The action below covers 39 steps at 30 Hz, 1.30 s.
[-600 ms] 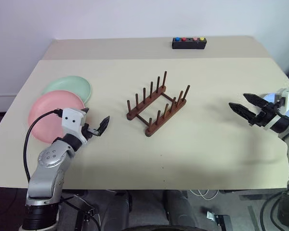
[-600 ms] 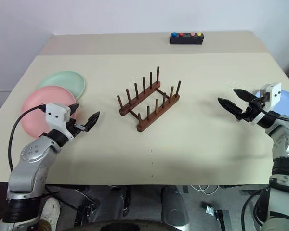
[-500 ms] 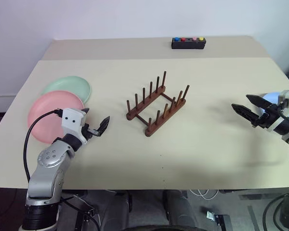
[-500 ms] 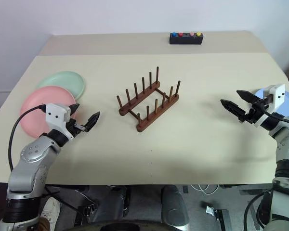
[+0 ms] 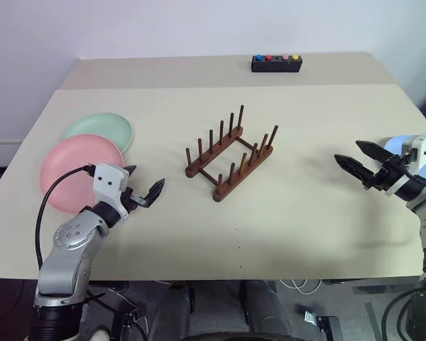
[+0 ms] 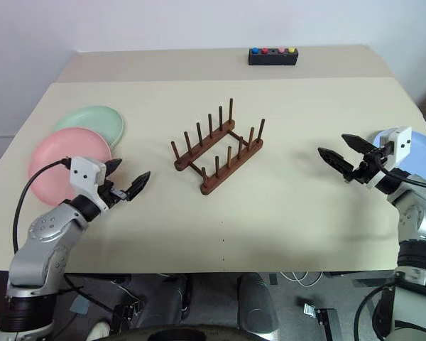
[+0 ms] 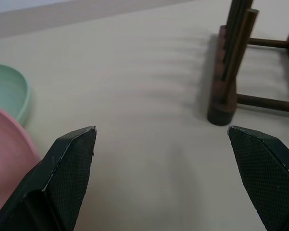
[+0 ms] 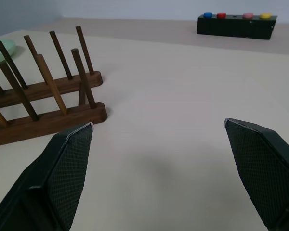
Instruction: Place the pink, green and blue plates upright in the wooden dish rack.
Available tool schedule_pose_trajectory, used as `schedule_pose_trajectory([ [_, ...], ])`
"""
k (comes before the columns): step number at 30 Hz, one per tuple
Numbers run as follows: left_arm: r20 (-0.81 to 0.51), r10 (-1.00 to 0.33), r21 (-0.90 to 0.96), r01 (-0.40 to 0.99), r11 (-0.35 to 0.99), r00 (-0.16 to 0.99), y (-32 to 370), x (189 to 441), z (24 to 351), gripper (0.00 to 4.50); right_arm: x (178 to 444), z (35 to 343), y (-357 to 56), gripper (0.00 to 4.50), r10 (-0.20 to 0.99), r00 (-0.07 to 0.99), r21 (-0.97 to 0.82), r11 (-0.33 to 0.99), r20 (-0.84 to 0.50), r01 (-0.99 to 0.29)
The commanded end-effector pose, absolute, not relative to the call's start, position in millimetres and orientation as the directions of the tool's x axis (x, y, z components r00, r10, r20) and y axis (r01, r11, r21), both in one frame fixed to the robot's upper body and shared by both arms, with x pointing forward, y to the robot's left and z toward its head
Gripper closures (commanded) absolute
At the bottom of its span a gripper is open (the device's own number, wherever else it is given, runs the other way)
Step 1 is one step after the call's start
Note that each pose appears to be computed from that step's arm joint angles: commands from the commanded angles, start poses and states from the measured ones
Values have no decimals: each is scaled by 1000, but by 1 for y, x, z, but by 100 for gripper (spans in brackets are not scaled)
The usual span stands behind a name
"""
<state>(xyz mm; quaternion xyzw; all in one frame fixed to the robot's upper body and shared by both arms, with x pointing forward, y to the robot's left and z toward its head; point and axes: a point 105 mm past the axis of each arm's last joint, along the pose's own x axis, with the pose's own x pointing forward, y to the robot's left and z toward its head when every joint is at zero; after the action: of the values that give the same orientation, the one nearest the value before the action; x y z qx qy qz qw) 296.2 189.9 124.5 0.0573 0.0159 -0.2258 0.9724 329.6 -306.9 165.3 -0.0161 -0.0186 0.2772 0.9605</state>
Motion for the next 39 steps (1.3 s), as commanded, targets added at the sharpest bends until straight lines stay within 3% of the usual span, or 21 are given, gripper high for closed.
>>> schedule_pose_trajectory([
  [1,-46,-548,104,550,829,835,179,281,136,0,326,171,-297,5,560,827,-63,828,48,-557],
  [7,-250,-717,107,755,647,651,151,255,106,0,317,166,-284,5,570,820,-42,821,52,-569],
  [15,-297,-801,113,852,511,520,101,271,83,0,298,151,-262,5,584,810,-14,811,39,-584],
  [21,-252,-820,93,856,509,515,59,290,76,0,279,143,-247,5,616,787,-48,785,-34,-617],
  [27,-259,-767,106,806,582,588,63,305,68,0,256,133,-223,5,690,713,-64,712,-125,-700],
  [31,-247,-768,99,804,587,591,62,305,68,122,254,127,-214,0,693,703,-101,697,-161,-710],
  [36,-233,-760,114,793,598,606,66,309,71,375,257,117,-207,0,688,701,-122,692,-187,-712],
  [39,-227,-750,139,783,606,621,69,314,73,383,260,114,-210,0,675,713,-131,702,-190,-700],
])
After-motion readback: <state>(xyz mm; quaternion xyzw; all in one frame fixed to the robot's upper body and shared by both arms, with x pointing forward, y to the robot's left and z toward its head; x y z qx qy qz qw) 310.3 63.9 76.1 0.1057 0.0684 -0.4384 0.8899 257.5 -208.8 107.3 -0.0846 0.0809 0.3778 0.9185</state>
